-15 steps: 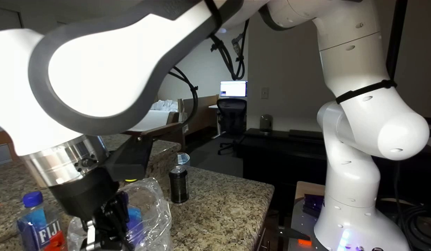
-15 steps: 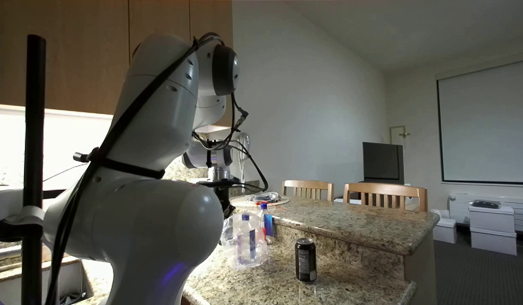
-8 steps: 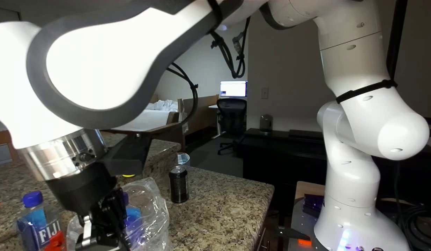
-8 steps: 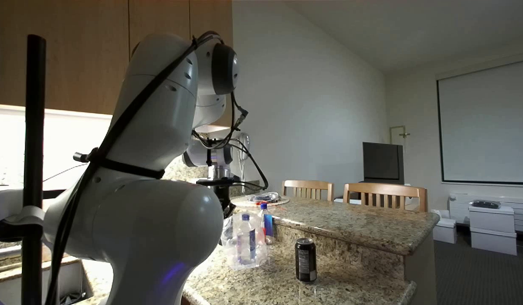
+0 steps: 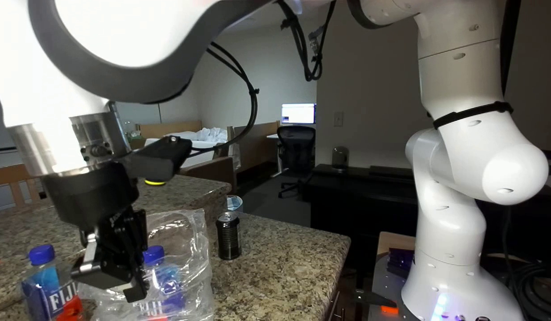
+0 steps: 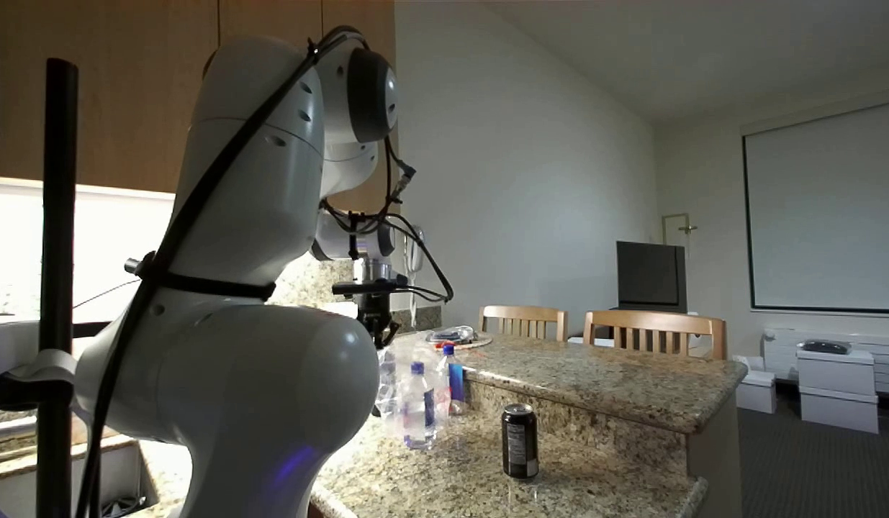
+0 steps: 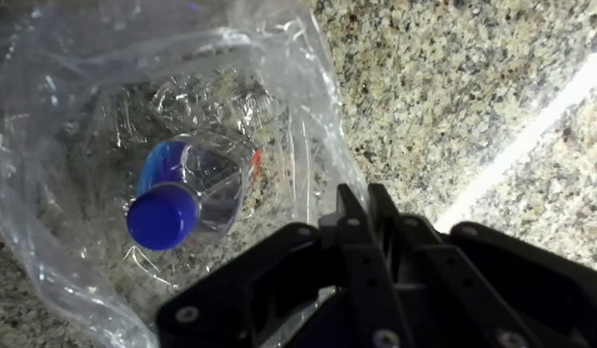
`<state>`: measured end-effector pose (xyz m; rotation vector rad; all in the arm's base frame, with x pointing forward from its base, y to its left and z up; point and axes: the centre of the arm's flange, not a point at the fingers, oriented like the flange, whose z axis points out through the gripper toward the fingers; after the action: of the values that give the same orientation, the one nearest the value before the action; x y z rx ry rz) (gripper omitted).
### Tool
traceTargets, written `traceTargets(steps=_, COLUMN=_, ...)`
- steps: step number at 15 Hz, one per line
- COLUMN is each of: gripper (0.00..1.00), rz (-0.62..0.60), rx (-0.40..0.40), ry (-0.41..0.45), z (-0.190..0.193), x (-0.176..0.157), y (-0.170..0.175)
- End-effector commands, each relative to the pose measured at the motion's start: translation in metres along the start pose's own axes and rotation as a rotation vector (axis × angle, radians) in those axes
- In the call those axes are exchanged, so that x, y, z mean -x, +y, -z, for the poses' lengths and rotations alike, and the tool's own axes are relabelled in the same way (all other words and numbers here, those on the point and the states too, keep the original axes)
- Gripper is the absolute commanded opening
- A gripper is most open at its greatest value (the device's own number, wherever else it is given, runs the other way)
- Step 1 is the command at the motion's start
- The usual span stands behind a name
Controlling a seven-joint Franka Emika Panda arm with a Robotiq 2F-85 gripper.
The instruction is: Put the plastic over the black can
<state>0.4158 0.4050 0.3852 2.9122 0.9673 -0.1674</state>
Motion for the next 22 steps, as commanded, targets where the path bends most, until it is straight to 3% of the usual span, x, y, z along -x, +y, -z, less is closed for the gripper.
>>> traceTargets(steps=1, gripper=0.12, rz=-0.009, rx=-0.029, ry=0.018, z=0.018, x=0.016, y=0.008)
traceTargets(steps=6, gripper=0.12, rz=-0.035, rx=-0.006, ry=0.059, z=0.051, x=0.017, y=0.017)
traceTargets(steps=12, gripper=0.12, rz=-0.080, rx=0.025, ry=0.162, z=0.115, x=0.016, y=0.024)
traceTargets(steps=22, gripper=0.11, rz=-0.278, rx=0.121, ry=0.231, z=0.157, x=0.027, y=0.097)
